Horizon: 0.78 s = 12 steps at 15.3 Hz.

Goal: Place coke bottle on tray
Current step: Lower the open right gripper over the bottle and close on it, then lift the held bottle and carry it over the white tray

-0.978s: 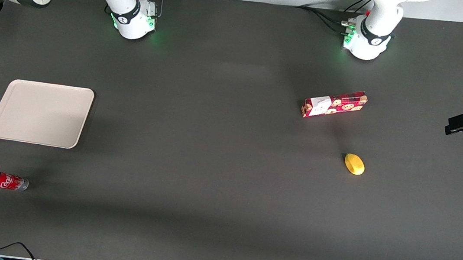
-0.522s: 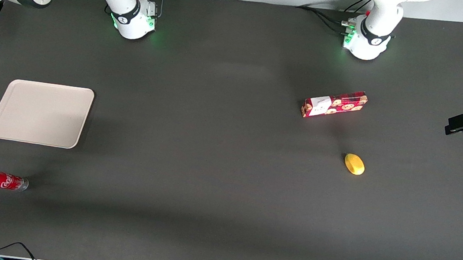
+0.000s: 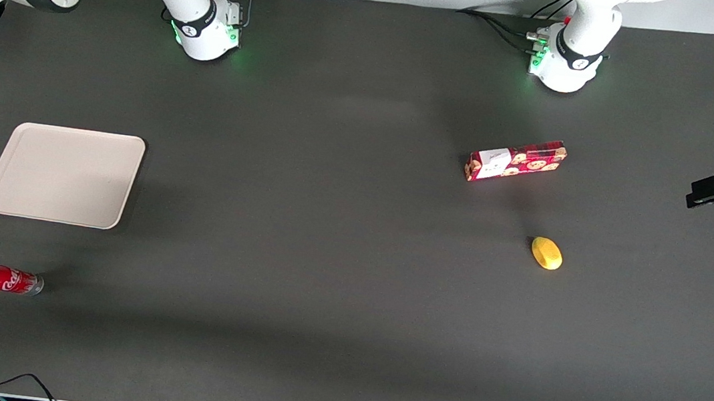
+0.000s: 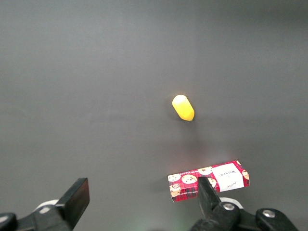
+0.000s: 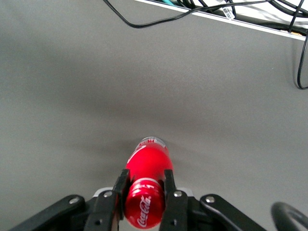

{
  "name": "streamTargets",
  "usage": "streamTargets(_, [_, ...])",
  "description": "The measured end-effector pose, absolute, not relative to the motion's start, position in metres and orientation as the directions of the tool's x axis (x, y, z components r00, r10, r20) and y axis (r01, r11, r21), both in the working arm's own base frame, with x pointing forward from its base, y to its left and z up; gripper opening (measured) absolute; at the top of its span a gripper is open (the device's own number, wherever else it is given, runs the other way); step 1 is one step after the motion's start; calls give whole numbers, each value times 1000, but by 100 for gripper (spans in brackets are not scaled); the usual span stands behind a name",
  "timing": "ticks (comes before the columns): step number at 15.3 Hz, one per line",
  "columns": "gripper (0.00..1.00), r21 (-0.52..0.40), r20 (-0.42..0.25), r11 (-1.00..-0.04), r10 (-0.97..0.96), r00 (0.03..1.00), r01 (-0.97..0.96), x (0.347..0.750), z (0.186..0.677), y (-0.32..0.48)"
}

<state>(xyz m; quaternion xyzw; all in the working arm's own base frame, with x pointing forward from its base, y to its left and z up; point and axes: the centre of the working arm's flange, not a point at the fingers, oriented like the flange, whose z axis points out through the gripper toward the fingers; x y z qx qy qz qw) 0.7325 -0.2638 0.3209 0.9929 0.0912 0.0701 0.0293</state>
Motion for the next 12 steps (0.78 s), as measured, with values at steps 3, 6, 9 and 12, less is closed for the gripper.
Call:
streamTargets(3, [32,53,107,-986,163,981,158,729,339,-264])
streamTargets(6, [32,35,75,-992,124,989,122,716,398,-259])
streamTargets(9, [32,21,45,-995,99,994,98,691,472,-250])
streamTargets(12, [32,33,18,-997,68,998,67,656,533,-240])
